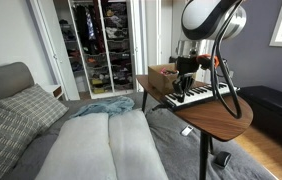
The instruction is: Press a key on the keyboard
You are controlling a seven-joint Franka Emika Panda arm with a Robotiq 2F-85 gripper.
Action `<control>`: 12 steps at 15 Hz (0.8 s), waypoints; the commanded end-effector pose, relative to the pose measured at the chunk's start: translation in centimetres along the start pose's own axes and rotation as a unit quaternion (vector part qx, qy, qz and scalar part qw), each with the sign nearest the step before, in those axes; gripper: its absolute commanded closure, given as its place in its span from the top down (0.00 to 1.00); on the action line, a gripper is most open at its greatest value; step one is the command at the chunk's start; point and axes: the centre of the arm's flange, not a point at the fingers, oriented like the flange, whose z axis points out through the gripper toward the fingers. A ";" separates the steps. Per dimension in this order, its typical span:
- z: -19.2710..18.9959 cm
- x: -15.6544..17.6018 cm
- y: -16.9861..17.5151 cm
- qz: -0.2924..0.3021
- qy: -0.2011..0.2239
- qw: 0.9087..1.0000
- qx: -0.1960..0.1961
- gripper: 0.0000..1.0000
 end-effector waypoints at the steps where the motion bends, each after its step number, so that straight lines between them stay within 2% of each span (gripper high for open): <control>1: 0.5 0.1 0.0 0.001 0.012 1.000 0.006 0.00; 12: 1.0 0.2 0.4 0.009 0.004 1.000 0.003 0.00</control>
